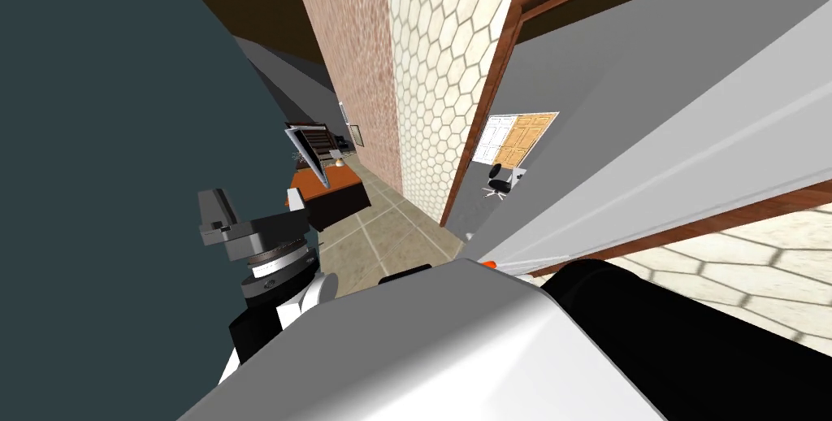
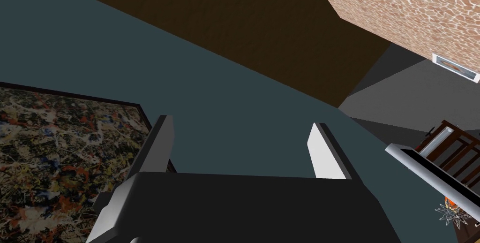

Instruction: Pull the door open

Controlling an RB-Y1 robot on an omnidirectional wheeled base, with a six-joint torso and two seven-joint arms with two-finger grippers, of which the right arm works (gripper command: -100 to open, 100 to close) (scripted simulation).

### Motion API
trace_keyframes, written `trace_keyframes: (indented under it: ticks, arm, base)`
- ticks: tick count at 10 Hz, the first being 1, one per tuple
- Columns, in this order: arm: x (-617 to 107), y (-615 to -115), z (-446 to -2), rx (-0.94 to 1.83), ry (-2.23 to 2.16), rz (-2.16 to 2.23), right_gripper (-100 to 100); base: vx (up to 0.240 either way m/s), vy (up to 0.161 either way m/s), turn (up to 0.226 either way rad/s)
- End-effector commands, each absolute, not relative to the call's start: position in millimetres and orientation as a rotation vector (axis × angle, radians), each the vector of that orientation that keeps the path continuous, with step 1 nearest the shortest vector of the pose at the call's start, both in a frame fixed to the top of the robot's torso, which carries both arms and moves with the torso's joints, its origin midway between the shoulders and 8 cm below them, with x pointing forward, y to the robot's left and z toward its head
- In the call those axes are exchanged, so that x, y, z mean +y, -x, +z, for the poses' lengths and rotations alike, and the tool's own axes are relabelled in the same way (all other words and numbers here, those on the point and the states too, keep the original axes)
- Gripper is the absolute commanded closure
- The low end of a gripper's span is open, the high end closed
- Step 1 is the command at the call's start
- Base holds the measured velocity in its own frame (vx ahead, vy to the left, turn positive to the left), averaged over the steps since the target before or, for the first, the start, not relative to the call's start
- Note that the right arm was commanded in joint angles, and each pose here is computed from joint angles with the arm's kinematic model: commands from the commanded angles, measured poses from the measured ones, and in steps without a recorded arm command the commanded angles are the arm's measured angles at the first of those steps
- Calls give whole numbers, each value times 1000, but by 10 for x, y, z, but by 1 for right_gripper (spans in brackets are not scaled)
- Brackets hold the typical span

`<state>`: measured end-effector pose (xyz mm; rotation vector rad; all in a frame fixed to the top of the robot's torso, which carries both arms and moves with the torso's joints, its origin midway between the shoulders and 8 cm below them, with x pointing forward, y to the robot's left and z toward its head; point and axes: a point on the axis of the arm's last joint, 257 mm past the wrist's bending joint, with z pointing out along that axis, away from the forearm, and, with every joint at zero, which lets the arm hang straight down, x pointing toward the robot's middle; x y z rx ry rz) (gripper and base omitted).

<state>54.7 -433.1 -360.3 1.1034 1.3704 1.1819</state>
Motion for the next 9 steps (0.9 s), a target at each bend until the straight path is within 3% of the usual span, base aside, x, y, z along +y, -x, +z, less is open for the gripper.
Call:
trace_keyframes:
  ticks: [1, 4, 9]
  arm:
    - [-4275, -519, -3656, 1376, -1128, 1186, 100]
    - [-4326, -425, -3726, 1379, -1183, 1154, 100]
    - [-4380, -304, -3795, 1375, -1243, 1116, 100]
  base:
    - [166, 14, 70]
    - [173, 25, 90]
    - [67, 21, 80]
